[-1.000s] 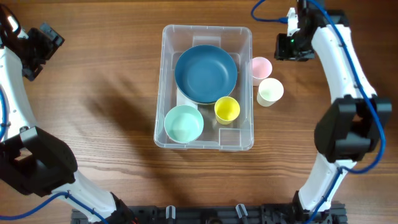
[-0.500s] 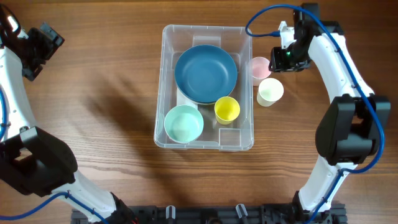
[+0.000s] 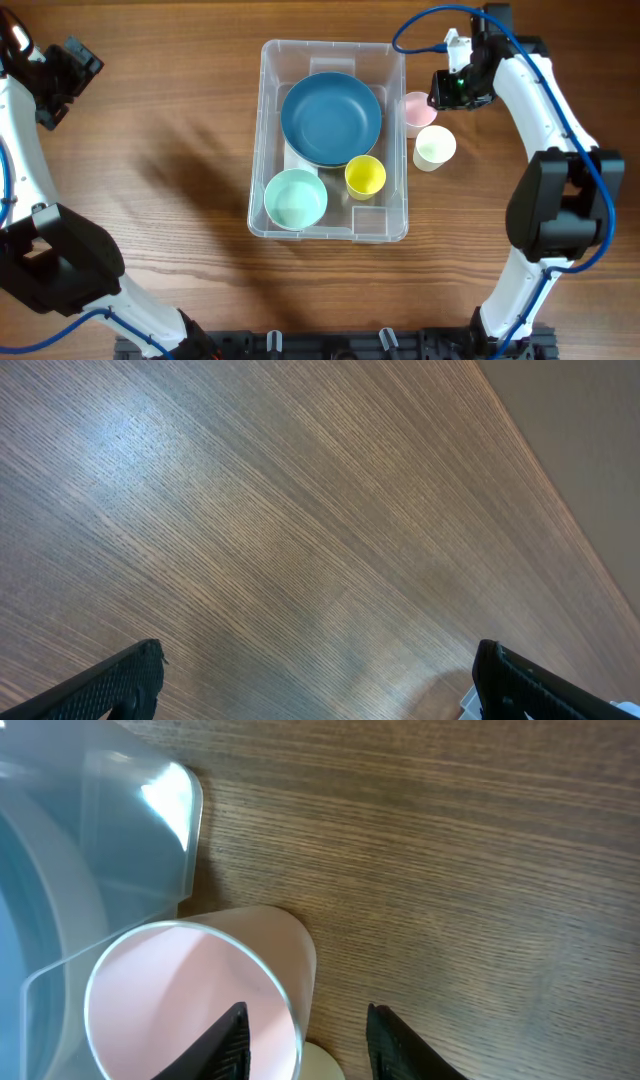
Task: Pack container
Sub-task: 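Carry the pink cup into the container and drop it into the yellow cup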
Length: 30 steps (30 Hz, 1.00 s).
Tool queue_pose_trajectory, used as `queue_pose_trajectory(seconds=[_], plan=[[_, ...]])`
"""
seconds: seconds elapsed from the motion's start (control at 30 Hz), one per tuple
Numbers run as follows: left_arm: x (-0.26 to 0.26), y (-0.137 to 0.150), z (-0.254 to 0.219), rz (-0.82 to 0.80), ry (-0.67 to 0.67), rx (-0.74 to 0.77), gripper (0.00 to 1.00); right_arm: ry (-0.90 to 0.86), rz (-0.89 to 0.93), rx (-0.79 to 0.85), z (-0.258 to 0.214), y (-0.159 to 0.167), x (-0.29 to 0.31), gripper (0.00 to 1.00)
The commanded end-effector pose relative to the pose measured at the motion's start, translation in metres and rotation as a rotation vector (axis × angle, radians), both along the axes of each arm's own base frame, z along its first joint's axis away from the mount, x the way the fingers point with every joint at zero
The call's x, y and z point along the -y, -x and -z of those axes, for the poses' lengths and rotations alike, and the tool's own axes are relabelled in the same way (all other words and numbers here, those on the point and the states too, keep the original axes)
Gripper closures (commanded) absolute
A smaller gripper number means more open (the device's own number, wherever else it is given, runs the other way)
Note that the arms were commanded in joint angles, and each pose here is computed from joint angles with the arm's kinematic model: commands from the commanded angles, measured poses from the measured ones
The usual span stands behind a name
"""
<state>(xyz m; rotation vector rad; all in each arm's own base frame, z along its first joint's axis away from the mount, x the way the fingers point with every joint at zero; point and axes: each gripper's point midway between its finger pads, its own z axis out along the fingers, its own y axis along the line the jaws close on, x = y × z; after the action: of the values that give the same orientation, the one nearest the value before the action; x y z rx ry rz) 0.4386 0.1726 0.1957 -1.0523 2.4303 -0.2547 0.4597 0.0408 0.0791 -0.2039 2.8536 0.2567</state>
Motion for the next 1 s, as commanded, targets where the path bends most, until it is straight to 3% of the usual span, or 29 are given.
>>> queue_pose_trajectory(seconds=[0.0, 0.13, 0.3, 0.57, 0.8, 0.97], plan=[[-0.002, 0.0, -0.019, -0.011, -0.019, 0.043, 0.0, -0.028, -0.016, -0.026, 0.013, 0.001, -0.006, 0.64], [-0.002, 0.0, -0.019, -0.011, -0.019, 0.043, 0.0, -0.025, -0.02, -0.021, 0.014, 0.0, -0.006, 0.66], [-0.002, 0.0, -0.019, -0.011, -0.019, 0.043, 0.0, -0.024, -0.025, -0.021, 0.023, 0.001, -0.006, 0.84], [-0.002, 0.0, -0.019, -0.011, -0.019, 0.043, 0.0, -0.024, -0.025, -0.033, 0.027, 0.002, -0.006, 0.83], [-0.002, 0.0, -0.019, -0.011, -0.019, 0.043, 0.0, -0.032, 0.008, 0.005, 0.02, -0.008, -0.005, 0.96], [-0.002, 0.0, -0.019, -0.011, -0.019, 0.043, 0.0, -0.016, 0.02, 0.061, 0.005, -0.02, -0.002, 0.96]])
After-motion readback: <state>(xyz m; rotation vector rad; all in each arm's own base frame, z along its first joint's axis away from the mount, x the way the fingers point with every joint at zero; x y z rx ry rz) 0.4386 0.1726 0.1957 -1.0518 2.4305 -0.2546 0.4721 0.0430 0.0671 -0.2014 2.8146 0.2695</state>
